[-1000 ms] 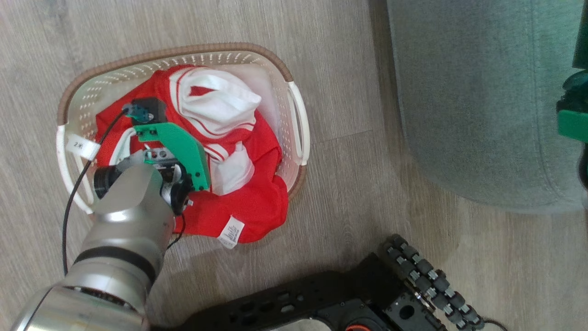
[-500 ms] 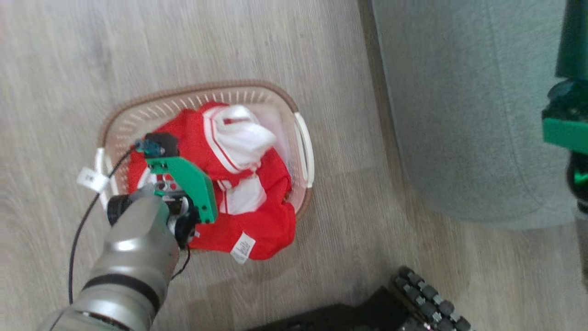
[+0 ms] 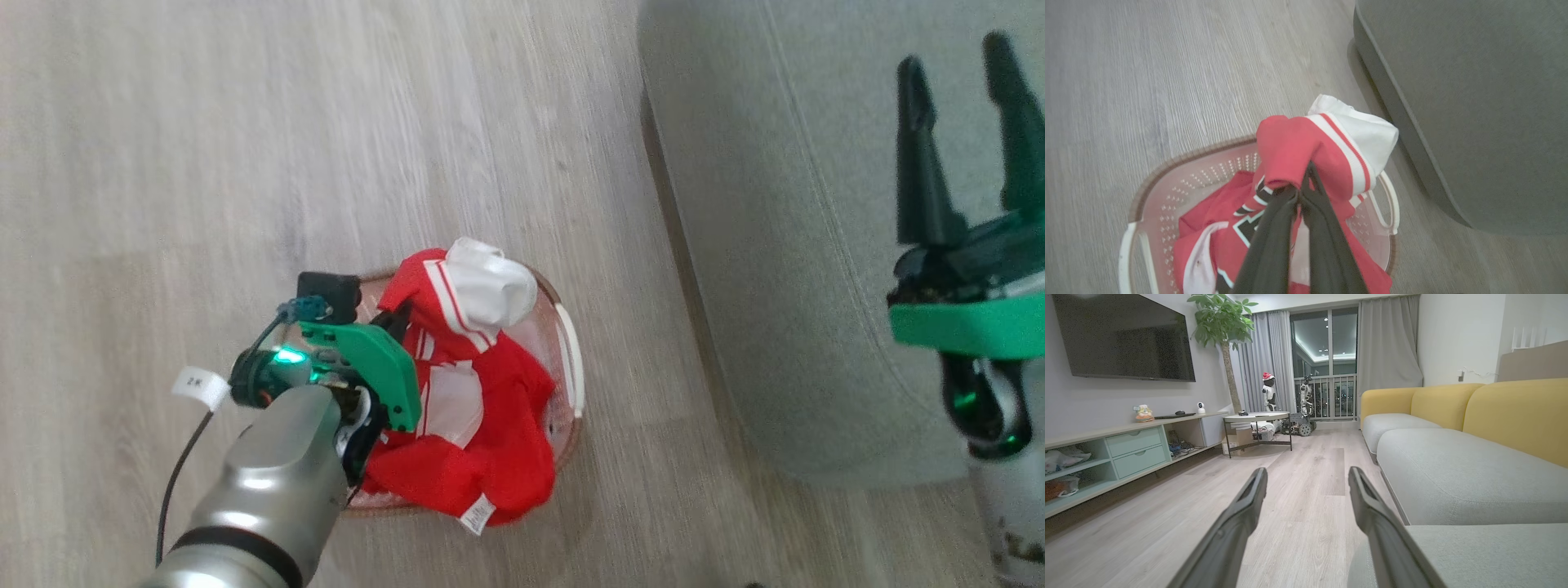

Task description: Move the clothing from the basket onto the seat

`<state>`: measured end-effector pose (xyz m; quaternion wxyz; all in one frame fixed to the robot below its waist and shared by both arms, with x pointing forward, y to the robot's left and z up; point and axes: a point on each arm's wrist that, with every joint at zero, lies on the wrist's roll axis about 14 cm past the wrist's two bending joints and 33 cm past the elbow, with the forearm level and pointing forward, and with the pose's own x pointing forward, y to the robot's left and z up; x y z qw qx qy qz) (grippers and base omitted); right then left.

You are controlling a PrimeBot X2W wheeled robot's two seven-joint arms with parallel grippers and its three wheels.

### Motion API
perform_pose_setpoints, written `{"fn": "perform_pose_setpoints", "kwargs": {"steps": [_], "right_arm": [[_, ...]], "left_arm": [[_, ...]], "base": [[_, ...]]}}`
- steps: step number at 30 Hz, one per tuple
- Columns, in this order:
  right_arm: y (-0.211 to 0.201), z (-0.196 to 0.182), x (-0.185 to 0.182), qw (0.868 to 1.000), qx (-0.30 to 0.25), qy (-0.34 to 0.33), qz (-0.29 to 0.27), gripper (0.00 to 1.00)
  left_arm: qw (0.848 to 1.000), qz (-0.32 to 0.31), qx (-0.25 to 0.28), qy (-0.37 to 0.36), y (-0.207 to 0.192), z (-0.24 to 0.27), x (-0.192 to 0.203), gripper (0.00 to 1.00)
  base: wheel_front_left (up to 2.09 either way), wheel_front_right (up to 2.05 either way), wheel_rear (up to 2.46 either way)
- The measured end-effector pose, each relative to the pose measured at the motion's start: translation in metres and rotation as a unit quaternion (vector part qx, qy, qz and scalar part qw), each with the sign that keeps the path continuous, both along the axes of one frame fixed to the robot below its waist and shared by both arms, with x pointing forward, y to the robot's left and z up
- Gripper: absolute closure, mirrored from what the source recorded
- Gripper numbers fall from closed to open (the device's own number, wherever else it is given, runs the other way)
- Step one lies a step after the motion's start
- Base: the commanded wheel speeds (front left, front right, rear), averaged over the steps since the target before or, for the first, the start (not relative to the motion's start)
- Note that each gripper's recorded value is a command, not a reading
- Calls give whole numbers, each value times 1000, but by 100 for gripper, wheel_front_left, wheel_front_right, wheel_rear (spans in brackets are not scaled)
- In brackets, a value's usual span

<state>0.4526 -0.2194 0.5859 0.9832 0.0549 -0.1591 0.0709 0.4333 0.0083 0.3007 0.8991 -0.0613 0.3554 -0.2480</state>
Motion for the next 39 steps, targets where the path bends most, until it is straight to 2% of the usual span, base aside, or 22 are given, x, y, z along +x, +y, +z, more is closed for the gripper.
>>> {"fn": "perform_pose_setpoints", "kwargs": {"steps": [5,12,16,21,22,25,34,39], "right_arm": [[12,8,-18,1000,4,-6,14,0],[36,12,-43,999,17,-7,41,0],[47,17,-53,998,18,-14,57,0],[65,15,-61,996,19,-9,82,0],[65,15,-61,996,19,-9,82,0],[72,11,-65,995,18,-3,93,0],[88,1,-76,993,19,14,118,0],[117,-16,-85,984,32,45,167,0]], "left_arm": [[996,0,-12,-88,1,52,12,100],[982,13,-36,-187,4,120,14,100],[965,15,-47,-257,8,167,20,100],[935,24,-74,-345,9,231,24,100],[935,24,-74,-345,9,231,24,100],[917,17,-82,-391,6,262,22,100],[892,-8,-101,-440,-8,315,8,100],[893,-13,-105,-437,-12,317,-1,100]], "base": [[0,0,0],[0,0,0],[0,0,0],[0,0,0],[0,0,0],[0,0,0],[0,0,0],[0,0,0]]}}
